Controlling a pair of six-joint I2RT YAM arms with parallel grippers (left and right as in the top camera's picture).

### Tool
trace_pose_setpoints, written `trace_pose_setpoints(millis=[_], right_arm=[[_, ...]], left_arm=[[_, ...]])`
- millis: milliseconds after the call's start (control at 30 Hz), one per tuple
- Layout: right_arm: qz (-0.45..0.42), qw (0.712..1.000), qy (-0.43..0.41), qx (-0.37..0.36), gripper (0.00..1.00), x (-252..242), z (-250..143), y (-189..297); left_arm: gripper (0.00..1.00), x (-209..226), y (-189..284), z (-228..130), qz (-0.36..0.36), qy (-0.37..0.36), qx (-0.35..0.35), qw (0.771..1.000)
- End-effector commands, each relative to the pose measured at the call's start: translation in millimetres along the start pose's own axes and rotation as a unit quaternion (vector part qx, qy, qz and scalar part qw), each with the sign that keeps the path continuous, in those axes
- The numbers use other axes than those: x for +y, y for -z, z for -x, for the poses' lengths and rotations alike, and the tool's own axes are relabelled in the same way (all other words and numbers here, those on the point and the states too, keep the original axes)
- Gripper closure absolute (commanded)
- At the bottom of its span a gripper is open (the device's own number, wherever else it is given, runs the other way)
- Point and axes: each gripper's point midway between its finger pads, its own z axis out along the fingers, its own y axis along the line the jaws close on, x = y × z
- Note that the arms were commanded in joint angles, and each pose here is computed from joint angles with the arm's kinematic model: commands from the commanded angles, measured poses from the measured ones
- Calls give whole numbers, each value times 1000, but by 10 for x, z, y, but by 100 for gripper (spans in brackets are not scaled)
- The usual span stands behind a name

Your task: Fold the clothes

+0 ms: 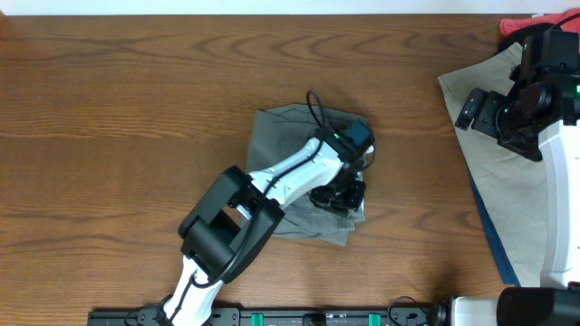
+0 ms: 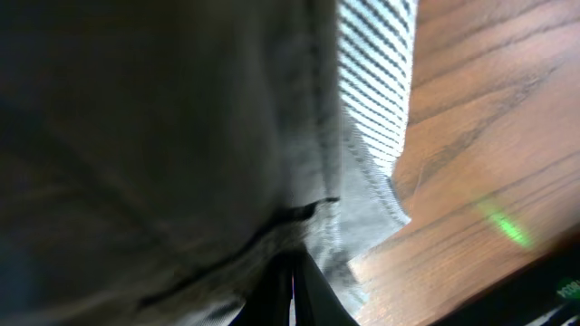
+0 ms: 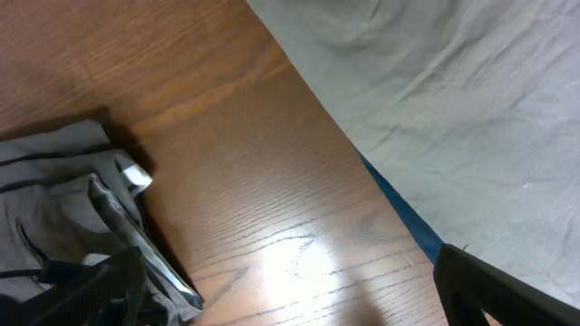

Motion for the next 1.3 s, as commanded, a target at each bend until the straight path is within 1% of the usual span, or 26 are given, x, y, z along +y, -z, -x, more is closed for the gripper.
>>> trace_pose_setpoints(millis=[0, 67, 200, 267, 333, 467, 533, 700, 800, 900, 1100, 1167, 1267], right_arm=[[-2, 1000, -8, 2, 1, -11, 5, -15], [-2, 1000, -8, 2, 1, -11, 5, -15], [-2, 1000, -8, 2, 1, -11, 5, -14], [-2, 1000, -8, 2, 1, -11, 5, -14], [-2, 1000, -8, 2, 1, -11, 5, -14], [-2, 1000, -8, 2, 1, -11, 5, -14], [-2, 1000, -8, 2, 1, -11, 5, -14], [-2, 1000, -8, 2, 1, -11, 5, -14], [-2, 1000, -8, 2, 1, -11, 5, -14], [-2, 1000, -8, 2, 1, -11, 5, -14], [-2, 1000, -8, 2, 1, -11, 5, -14], [-2, 1000, -8, 2, 1, -11, 5, -14], [-2, 1000, -8, 2, 1, -11, 5, -14]], left_arm=[[94, -53, -84, -38, 1, -4, 11, 1000], [94, -82, -19, -24, -2, -7, 4, 1000], [94, -187, 302, 25, -14, -20, -25, 999], [94, -206, 503, 98, -11, -29, -58, 998], [94, -150, 729, 227, 10, -33, -110, 993], [94, 106, 1124, 577, 71, -22, -215, 974], [94, 175, 1221, 733, 75, -15, -247, 966], [94, 223, 1227, 1083, 58, -13, -295, 954], [94, 220, 1128, 1231, 51, -16, -306, 950], [94, 259, 966, 1299, 51, -13, -299, 953], [94, 403, 622, 1319, 60, 10, -268, 962], [94, 427, 543, 1358, 60, 10, -267, 962], [92, 443, 446, 1431, 56, 15, -271, 961]])
